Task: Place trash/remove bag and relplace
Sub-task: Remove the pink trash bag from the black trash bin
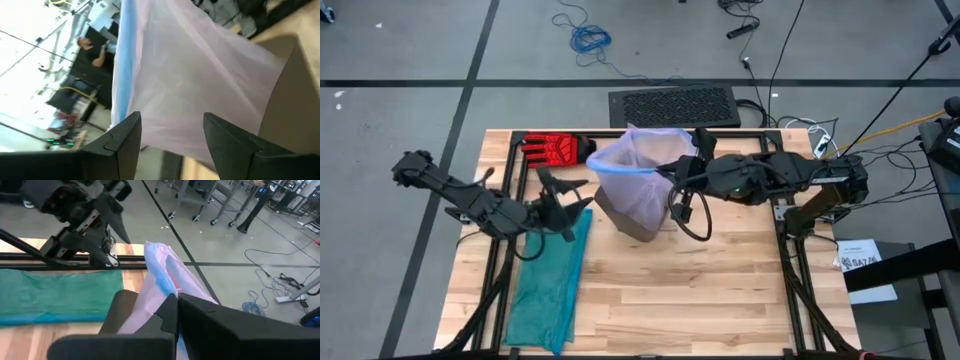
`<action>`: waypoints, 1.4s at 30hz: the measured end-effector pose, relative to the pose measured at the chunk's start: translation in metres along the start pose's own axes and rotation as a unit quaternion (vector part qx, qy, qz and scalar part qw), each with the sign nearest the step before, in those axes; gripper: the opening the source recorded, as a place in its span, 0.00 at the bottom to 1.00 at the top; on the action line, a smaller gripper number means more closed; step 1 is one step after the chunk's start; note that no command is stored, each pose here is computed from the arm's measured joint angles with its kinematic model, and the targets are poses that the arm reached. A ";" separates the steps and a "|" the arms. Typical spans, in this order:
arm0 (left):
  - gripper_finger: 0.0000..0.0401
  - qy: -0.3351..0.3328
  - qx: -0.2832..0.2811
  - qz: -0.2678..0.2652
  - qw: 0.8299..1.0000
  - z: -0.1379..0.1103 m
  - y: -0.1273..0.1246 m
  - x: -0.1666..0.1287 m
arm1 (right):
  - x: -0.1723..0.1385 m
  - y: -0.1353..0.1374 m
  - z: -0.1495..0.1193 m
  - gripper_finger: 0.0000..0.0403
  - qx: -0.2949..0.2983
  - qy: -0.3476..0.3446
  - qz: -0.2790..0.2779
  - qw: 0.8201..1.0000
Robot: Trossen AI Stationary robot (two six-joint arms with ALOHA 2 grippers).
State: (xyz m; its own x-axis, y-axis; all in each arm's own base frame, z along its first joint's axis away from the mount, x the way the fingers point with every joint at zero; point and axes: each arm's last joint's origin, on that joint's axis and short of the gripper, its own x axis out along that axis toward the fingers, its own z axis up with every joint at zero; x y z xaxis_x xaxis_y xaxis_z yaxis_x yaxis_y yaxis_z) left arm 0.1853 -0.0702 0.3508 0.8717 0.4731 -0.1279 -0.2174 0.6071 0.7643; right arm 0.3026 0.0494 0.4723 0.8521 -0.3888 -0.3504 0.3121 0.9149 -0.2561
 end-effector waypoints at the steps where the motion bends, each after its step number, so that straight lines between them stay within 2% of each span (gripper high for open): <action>1: 0.52 0.004 0.011 0.003 1.000 0.001 -0.002 0.001 | 0.000 0.000 0.000 0.00 0.000 0.000 0.000 1.000; 7: 0.52 0.039 0.017 0.056 0.998 0.007 -0.009 0.008 | 0.000 0.001 0.000 0.00 -0.002 0.001 0.012 1.000; 10: 0.52 0.057 -0.026 0.108 0.992 0.010 -0.001 0.009 | -0.002 0.004 0.000 0.00 -0.004 -0.001 0.021 1.000; 13: 0.52 0.056 -0.059 0.126 0.989 0.009 0.008 0.008 | -0.004 0.007 0.000 0.00 -0.012 -0.002 0.026 1.000; 15: 0.52 0.043 -0.087 0.118 0.988 0.006 0.013 0.007 | -0.005 0.008 0.000 0.00 -0.016 -0.003 0.030 0.999; 19: 0.48 -0.001 -0.147 0.067 0.987 0.000 0.021 0.006 | -0.006 0.010 0.000 0.00 -0.024 -0.004 0.033 0.999; 25: 0.32 0.010 -0.170 0.015 0.985 -0.011 0.017 0.018 | -0.007 0.012 0.000 0.00 -0.032 -0.005 0.036 0.999; 33: 0.03 0.033 -0.168 0.035 0.985 -0.017 0.020 0.029 | -0.007 0.012 0.000 0.00 -0.032 -0.005 0.036 0.999; 42: 0.00 0.026 -0.164 0.043 0.985 -0.016 0.023 0.030 | -0.007 0.012 -0.002 0.00 -0.041 0.004 0.031 0.999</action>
State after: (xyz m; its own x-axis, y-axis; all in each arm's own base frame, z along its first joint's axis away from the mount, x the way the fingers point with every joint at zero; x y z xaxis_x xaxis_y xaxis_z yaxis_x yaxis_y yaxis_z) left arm 0.1994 -0.0322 0.3548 0.8218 0.5590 -0.1104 -0.4270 0.7325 0.5302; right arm 0.2994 0.0626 0.4700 0.8650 -0.3326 -0.3756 0.2228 0.9255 -0.3064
